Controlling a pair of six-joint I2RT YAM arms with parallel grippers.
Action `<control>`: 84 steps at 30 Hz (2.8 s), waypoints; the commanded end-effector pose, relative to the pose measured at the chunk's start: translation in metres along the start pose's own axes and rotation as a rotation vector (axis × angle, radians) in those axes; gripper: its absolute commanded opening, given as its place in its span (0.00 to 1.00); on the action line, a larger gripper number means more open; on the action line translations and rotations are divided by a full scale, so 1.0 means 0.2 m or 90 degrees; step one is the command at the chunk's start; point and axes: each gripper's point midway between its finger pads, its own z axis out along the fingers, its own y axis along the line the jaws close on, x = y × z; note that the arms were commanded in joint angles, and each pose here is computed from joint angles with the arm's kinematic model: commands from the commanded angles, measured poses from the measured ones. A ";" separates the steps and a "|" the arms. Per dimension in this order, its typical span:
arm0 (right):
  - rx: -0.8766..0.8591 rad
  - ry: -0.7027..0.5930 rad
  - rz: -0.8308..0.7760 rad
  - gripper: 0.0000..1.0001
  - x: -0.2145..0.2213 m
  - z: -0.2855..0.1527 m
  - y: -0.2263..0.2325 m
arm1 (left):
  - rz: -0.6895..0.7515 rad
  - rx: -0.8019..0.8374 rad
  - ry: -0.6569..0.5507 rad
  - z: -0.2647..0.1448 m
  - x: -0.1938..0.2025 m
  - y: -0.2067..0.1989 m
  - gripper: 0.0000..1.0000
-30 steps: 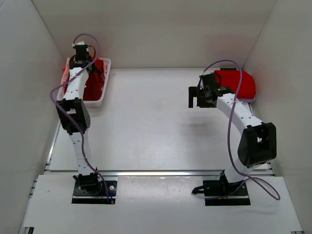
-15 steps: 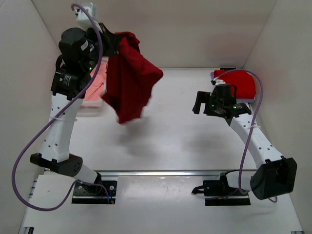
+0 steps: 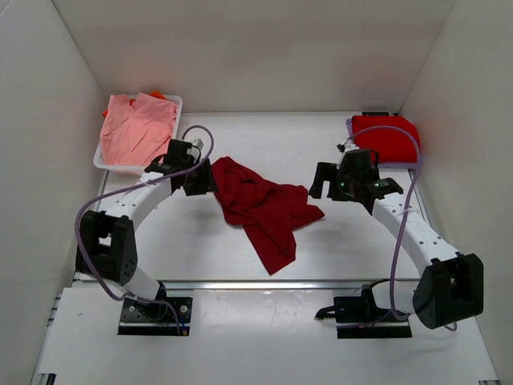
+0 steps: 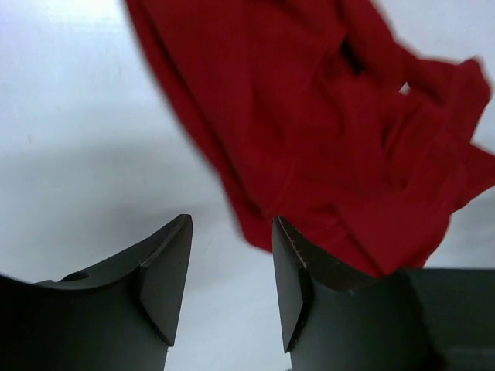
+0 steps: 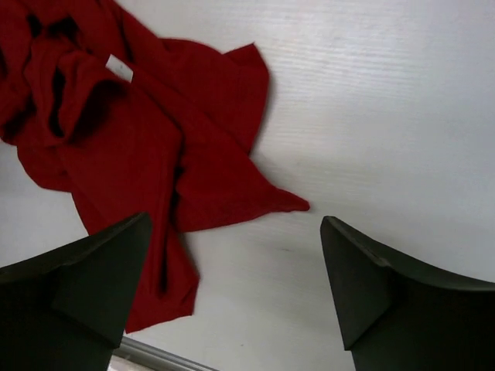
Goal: Fold and stack the t-shirts
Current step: Flatten out the tshirt
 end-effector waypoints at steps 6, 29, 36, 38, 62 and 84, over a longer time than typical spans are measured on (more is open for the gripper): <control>-0.048 0.035 0.023 0.24 0.16 0.15 0.02 | 0.032 0.189 -0.029 -0.10 0.22 -0.49 0.64; -0.034 0.125 0.063 0.75 0.38 0.40 -0.14 | 0.134 0.252 0.181 0.25 0.92 -1.08 0.67; -0.054 0.127 0.068 0.00 0.37 0.36 -0.10 | 0.124 0.237 0.168 0.25 0.85 -1.04 0.00; -0.052 0.103 0.062 0.00 0.28 0.29 -0.10 | 0.132 0.231 0.133 0.20 0.74 -1.02 0.00; -0.033 -0.432 0.012 0.00 -0.92 -1.29 0.07 | 0.039 0.123 -0.498 -1.58 -0.96 -0.56 0.00; 0.087 -0.450 -0.085 0.01 -1.62 -1.02 0.11 | 0.022 0.173 -0.522 -1.41 -1.51 -0.48 0.00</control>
